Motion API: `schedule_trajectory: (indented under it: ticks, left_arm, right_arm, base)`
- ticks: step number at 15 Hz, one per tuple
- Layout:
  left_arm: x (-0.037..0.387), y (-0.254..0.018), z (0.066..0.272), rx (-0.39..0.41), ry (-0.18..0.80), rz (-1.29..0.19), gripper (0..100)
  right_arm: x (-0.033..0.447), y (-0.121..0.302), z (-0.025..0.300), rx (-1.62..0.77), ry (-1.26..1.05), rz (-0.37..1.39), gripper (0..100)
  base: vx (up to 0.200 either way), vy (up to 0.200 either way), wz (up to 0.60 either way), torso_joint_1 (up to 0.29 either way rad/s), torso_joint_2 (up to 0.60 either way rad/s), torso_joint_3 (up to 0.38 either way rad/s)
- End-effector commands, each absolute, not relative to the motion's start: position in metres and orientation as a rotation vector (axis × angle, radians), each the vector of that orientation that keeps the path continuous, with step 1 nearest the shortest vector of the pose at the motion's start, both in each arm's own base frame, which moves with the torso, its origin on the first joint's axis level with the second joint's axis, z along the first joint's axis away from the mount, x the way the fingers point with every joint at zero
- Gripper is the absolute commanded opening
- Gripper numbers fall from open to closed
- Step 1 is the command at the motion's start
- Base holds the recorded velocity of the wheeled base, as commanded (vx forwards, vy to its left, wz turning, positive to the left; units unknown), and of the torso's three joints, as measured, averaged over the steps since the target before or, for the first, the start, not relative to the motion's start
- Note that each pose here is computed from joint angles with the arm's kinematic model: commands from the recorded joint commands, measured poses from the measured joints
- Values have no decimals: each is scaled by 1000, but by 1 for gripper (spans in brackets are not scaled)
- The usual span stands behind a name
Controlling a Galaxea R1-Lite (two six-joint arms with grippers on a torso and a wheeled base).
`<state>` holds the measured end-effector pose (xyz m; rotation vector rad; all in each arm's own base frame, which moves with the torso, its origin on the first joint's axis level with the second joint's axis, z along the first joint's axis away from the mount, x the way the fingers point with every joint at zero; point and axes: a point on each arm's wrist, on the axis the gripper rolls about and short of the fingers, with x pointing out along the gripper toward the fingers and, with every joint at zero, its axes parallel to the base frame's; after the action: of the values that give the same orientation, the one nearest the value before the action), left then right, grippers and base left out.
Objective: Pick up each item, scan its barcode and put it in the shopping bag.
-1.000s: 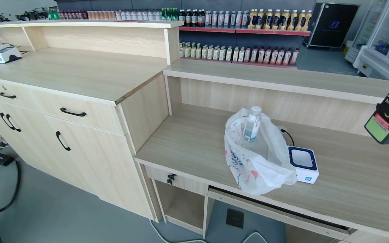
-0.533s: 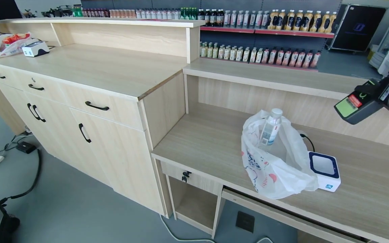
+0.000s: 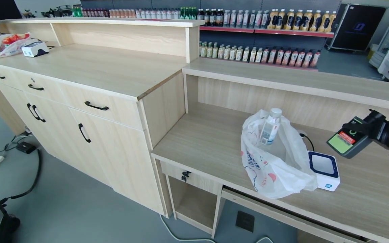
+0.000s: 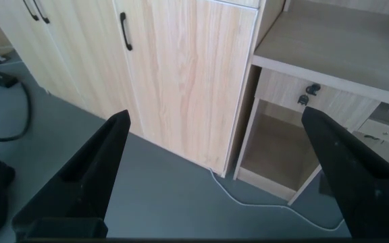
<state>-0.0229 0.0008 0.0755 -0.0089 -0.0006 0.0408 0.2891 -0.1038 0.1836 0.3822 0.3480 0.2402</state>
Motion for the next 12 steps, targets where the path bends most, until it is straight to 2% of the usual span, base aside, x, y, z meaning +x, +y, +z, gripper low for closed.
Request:
schedule_trajectory:
  ticks: [1,5,12]
  left_arm:
    - [-23,1,75,-9,0,41,100]
    - [-23,1,75,-9,0,41,100]
    - [-23,1,75,-9,0,41,100]
  right_arm:
    - [295,-110,165,410,387,240,0]
    - [301,-115,160,416,372,317,0]
    - [312,-127,143,389,354,309,0]
  base:
    - [0,0,0,0,0,0]
    - [0,0,0,0,0,0]
    - [0,0,0,0,0,0]
